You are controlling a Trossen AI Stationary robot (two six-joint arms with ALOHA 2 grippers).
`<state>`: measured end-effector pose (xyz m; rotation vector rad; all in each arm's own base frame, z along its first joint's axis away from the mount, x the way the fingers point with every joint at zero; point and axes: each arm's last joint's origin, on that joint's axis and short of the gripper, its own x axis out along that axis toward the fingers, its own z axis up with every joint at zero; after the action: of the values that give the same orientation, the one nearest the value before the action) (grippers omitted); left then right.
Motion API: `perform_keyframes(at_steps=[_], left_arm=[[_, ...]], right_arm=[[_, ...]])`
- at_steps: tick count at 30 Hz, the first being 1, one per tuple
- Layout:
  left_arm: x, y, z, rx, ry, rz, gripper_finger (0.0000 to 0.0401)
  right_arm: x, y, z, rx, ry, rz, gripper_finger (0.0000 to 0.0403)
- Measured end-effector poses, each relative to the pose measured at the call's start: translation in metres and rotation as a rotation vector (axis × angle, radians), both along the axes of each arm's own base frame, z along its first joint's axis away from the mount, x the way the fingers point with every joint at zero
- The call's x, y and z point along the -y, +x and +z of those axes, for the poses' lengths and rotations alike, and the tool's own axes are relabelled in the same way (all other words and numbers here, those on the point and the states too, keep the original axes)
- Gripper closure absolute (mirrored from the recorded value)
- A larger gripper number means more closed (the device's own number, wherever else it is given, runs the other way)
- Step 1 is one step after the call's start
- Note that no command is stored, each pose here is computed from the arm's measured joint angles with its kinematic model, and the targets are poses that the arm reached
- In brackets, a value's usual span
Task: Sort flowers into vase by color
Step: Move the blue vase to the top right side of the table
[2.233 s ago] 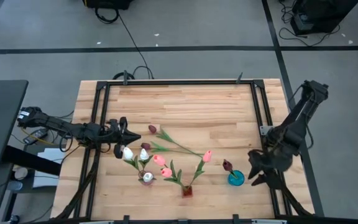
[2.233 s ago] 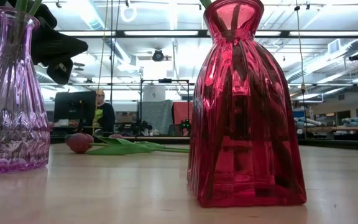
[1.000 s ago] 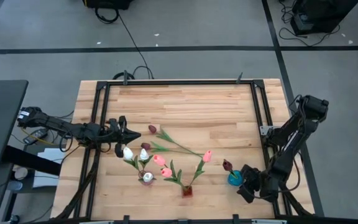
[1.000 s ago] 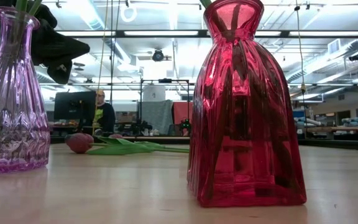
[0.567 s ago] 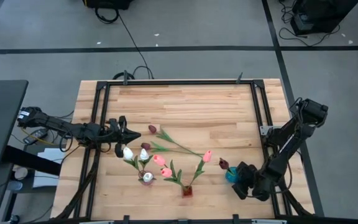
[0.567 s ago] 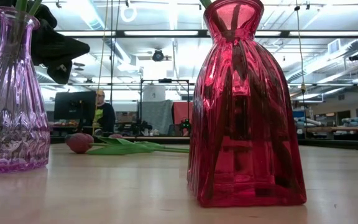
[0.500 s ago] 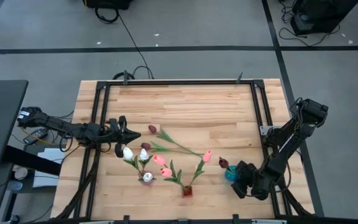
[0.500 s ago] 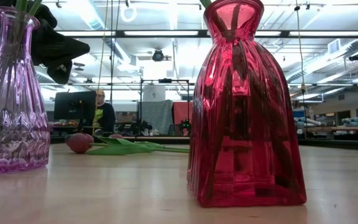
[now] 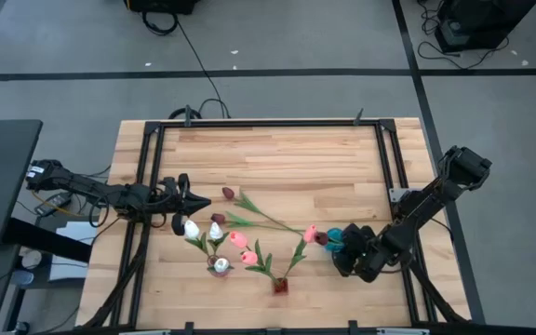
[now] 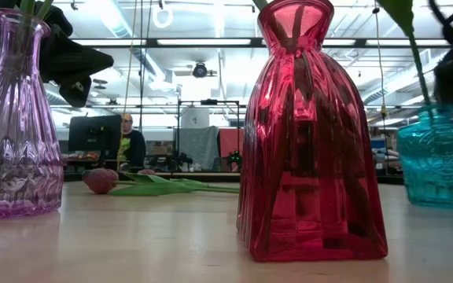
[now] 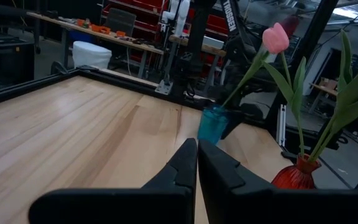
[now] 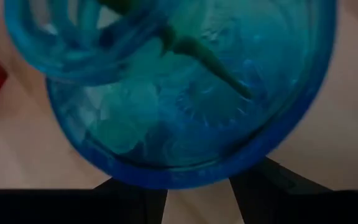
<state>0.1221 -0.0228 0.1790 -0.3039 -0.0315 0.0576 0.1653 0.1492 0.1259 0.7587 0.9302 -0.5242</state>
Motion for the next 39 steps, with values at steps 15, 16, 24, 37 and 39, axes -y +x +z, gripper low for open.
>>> perform_keyframes(at_steps=[15, 16, 24, 37, 39], left_arm=[[0.000, 0.000, 0.000, 0.001, -0.022, 0.009, 0.0382], [0.000, 0.000, 0.000, 0.002, -0.026, 0.009, 0.0382], [0.000, 0.000, 0.000, 0.002, -0.034, 0.009, 0.0382], [0.000, 0.000, 0.000, 0.004, -0.051, 0.009, 0.0382], [0.000, 0.000, 0.000, 0.004, -0.054, 0.009, 0.0382]], right_arm=[[0.034, 0.023, 0.000, -0.001, -0.126, -0.077, 0.0235], [0.035, 0.024, 0.000, 0.002, -0.121, -0.079, 0.0235], [0.017, 0.027, 0.002, 0.161, -0.119, -0.075, 0.0236], [-0.013, 0.045, -0.024, 0.356, -0.242, 0.064, 0.0244], [-0.010, 0.046, -0.031, 0.338, -0.303, 0.061, 0.0244]])
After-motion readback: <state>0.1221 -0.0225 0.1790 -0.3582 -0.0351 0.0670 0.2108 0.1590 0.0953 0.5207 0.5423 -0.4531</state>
